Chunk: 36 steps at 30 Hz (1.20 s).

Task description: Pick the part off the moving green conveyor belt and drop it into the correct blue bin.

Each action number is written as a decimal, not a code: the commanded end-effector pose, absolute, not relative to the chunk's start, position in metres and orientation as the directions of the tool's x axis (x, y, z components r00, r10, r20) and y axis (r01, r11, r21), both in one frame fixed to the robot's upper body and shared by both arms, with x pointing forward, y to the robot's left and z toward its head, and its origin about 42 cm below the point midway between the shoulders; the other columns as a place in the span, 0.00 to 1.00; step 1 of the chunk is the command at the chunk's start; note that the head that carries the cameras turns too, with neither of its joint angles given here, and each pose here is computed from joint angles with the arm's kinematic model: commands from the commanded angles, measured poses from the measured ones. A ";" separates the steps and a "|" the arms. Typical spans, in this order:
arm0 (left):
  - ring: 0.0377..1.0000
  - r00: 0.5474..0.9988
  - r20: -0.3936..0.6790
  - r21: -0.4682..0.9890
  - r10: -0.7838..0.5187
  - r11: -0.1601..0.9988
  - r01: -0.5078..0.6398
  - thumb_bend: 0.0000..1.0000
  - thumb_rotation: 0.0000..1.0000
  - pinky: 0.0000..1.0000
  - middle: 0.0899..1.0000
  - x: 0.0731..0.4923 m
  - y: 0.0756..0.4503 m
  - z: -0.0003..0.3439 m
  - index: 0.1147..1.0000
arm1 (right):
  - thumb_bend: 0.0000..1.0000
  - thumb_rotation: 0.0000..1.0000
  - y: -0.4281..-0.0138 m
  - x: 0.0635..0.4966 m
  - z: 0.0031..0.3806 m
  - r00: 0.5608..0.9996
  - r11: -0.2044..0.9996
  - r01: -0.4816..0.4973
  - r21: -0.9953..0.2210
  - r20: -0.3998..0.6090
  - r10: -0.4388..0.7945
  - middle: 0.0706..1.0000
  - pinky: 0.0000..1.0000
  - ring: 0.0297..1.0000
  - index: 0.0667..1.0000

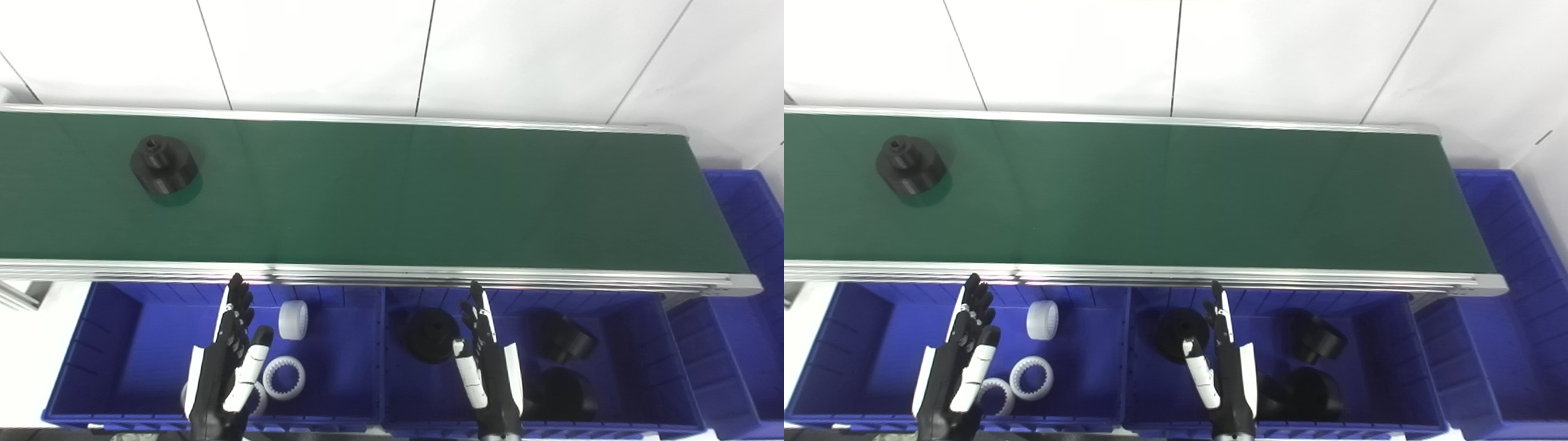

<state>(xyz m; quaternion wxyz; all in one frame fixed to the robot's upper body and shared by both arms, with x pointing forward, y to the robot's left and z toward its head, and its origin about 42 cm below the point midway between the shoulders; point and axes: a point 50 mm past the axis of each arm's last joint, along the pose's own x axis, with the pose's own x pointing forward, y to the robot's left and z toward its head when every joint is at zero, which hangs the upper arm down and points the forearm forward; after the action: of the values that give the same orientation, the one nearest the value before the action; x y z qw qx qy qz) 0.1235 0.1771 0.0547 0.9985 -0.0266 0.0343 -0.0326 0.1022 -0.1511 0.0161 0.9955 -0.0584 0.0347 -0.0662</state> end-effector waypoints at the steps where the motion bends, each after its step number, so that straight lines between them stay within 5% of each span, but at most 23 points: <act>1: 1.00 0.997 -0.020 -0.069 -0.076 0.995 0.074 0.56 0.71 1.00 1.00 0.127 0.174 0.061 1.00 | 0.66 1.00 -0.150 0.105 0.021 0.992 0.988 0.122 -0.096 -0.002 -0.123 0.99 0.93 0.94 1.00; 36: 1.00 0.997 -0.020 -0.073 -0.076 0.995 0.074 0.57 0.70 1.00 1.00 0.126 0.174 0.060 1.00 | 0.67 1.00 -0.150 0.103 0.021 0.993 0.988 0.120 -0.096 -0.006 -0.121 0.99 0.93 0.94 1.00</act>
<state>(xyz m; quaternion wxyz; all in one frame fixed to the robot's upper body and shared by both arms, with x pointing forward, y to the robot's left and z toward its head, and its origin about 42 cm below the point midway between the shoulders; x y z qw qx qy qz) 0.1227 0.1767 0.0496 0.9981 -0.0279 0.0431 -0.0331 0.1024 -0.1513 0.0155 0.9956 -0.0532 0.0371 -0.0680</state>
